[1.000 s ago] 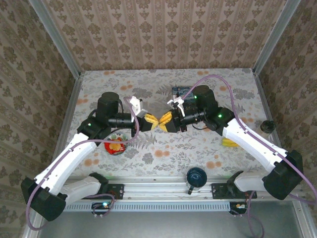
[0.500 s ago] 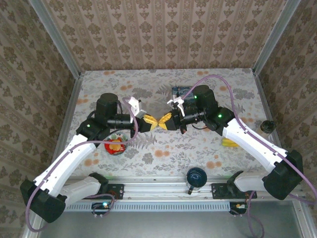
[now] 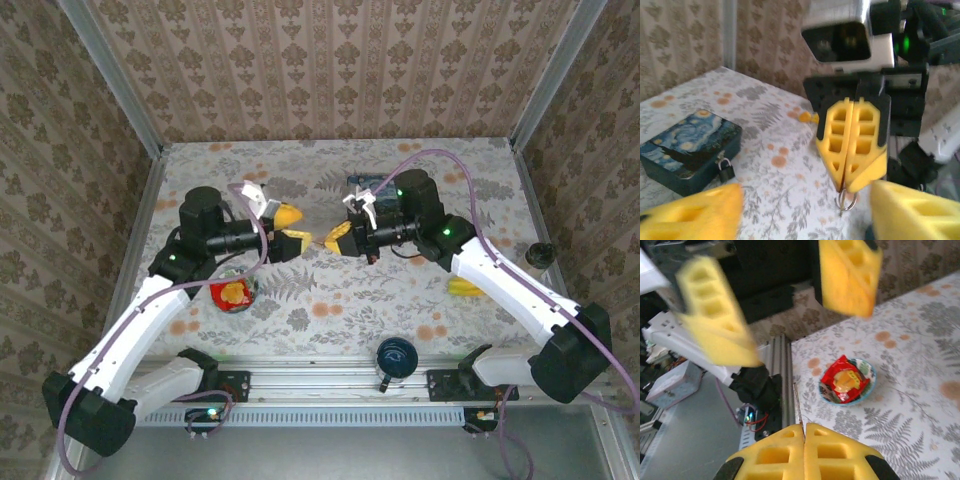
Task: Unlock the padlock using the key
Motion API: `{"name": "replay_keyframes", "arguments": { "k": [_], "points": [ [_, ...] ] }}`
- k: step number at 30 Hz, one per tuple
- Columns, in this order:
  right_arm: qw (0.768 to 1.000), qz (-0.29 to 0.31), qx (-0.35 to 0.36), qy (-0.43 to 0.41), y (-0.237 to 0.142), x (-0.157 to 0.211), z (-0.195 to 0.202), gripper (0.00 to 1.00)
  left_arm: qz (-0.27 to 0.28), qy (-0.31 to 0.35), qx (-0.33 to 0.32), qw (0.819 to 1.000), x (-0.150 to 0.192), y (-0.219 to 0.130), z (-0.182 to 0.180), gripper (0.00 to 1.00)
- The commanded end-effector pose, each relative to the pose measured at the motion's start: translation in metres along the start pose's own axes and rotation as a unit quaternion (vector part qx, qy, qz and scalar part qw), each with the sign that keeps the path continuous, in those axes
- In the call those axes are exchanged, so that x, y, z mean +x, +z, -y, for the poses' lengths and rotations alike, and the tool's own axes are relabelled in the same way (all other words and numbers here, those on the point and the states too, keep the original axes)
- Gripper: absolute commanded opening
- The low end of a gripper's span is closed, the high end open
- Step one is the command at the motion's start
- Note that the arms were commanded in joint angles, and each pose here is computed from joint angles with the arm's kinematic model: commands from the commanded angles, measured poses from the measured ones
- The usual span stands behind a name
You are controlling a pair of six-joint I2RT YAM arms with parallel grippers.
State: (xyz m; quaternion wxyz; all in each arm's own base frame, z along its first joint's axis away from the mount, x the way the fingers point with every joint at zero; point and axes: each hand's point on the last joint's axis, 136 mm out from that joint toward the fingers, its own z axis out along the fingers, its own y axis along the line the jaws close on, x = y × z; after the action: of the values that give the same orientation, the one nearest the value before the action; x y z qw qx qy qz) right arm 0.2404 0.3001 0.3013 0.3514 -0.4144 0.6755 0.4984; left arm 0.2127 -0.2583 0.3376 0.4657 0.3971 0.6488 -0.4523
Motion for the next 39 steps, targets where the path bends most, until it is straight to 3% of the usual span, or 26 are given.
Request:
{"name": "replay_keyframes", "arguments": {
  "k": [1,3,6,10,14,18,21,25,31,39],
  "points": [
    [0.997,0.018,0.062,0.033,-0.012,0.001,0.021,0.0,0.048,-0.034,-0.103,0.993,-0.018,-0.009,-0.031,0.86],
    [0.99,0.021,0.12,0.064,-0.02,0.007,0.043,0.0,0.05,-0.055,-0.148,0.986,-0.014,-0.009,-0.048,0.99],
    [0.969,0.02,0.21,0.13,-0.04,0.023,0.08,0.0,0.044,-0.067,-0.203,0.976,-0.005,-0.003,-0.068,1.0],
    [0.922,0.007,0.324,0.213,-0.077,0.055,0.123,0.0,0.017,-0.066,-0.271,0.96,0.011,0.026,-0.086,1.0],
    [0.883,0.015,0.374,0.283,-0.11,0.084,0.145,0.0,-0.017,-0.105,-0.324,0.94,0.038,0.058,-0.111,1.0],
    [0.846,0.036,0.41,0.337,-0.142,0.112,0.158,0.0,-0.038,-0.137,-0.351,0.925,0.064,0.091,-0.134,0.91],
    [0.807,0.044,0.46,0.368,-0.169,0.132,0.167,0.0,-0.052,-0.14,-0.339,0.929,0.079,0.126,-0.137,0.81],
    [0.766,0.047,0.511,0.387,-0.196,0.15,0.17,0.0,-0.091,-0.134,-0.318,0.934,0.102,0.177,-0.136,0.78],
    [0.747,0.062,0.536,0.387,-0.213,0.154,0.166,0.0,-0.152,-0.136,-0.292,0.934,0.144,0.235,-0.132,0.74],
    [0.742,0.074,0.551,0.376,-0.222,0.149,0.158,0.0,-0.207,-0.145,-0.321,0.912,0.187,0.259,-0.148,0.69]
  ]
}}
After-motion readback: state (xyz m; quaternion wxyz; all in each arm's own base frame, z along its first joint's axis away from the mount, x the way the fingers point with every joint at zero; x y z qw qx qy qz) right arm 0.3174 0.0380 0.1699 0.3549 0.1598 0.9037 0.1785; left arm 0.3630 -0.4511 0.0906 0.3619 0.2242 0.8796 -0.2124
